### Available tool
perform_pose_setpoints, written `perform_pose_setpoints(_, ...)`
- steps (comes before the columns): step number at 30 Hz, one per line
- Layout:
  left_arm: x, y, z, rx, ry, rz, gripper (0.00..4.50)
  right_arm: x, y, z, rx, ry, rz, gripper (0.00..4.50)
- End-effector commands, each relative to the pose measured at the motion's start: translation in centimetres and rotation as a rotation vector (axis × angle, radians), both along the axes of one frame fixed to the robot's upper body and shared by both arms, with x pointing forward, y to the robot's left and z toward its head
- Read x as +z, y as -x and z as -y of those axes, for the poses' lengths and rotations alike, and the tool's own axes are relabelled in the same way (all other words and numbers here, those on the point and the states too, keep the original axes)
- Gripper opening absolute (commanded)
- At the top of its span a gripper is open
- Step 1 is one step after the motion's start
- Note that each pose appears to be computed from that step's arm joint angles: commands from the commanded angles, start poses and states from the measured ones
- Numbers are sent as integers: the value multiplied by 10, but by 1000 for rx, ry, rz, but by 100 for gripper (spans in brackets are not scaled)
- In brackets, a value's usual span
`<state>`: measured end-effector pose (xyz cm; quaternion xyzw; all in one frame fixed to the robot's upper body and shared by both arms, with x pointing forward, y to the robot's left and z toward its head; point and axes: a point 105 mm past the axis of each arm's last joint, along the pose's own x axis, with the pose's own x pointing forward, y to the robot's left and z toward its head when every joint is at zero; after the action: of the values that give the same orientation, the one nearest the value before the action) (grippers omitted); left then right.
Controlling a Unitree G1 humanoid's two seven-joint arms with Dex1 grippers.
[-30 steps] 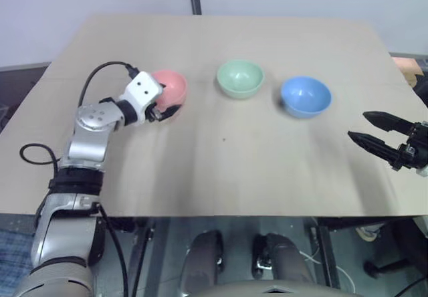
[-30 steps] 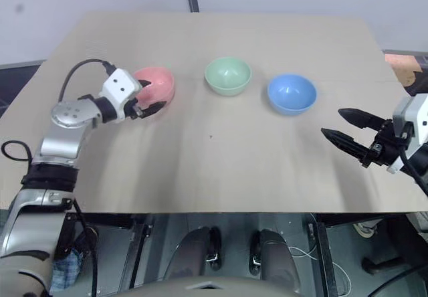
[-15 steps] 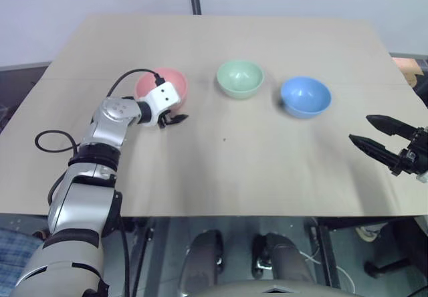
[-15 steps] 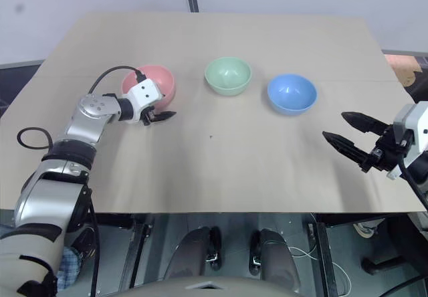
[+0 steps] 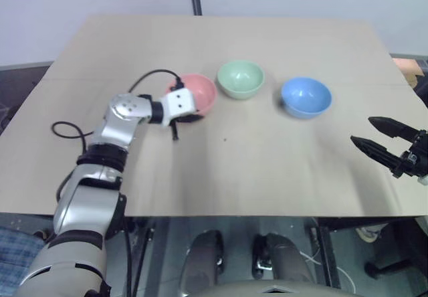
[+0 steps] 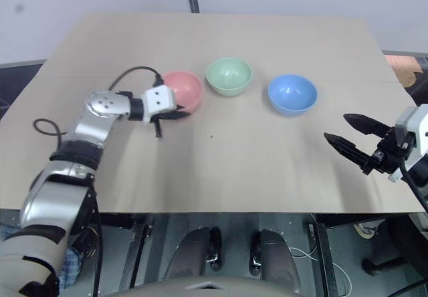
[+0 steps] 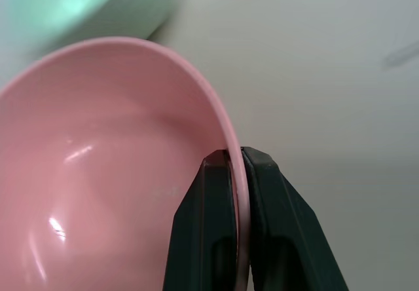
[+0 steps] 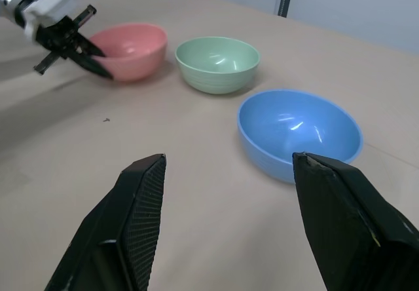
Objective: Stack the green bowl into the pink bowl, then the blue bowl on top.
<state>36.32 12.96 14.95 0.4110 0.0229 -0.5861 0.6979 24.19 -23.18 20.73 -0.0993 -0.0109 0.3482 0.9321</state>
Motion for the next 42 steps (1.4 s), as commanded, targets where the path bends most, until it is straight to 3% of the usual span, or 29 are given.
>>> perform_pose_setpoints(1,10,36,25,-248,-51,21,7,13,3,-2,13,17,54,338)
perform_pose_setpoints(6,-2,69,33,-434,-157,-60,7,13,2,-3,19,15,51,338)
perform_pose_setpoints(11,-1,60,34,-424,-184,-27,7,12,1,-4,22,15,51,338)
perform_pose_setpoints(15,0,55,33,-407,-170,-11,165,11,2,-5,21,10,47,338)
perform_pose_setpoints(19,10,49,37,-370,-92,31,372,11,2,-5,20,8,45,338)
perform_pose_setpoints(26,34,59,26,-348,18,-56,372,10,-1,-6,30,11,41,338)
perform_pose_setpoints(34,89,55,-12,-95,365,-161,372,12,0,-11,56,14,41,338)
perform_pose_setpoints(39,85,46,-51,160,467,-159,372,14,-5,-11,52,22,38,338)
perform_pose_setpoints(42,72,42,-94,402,511,-116,442,16,-15,-17,64,40,45,338)
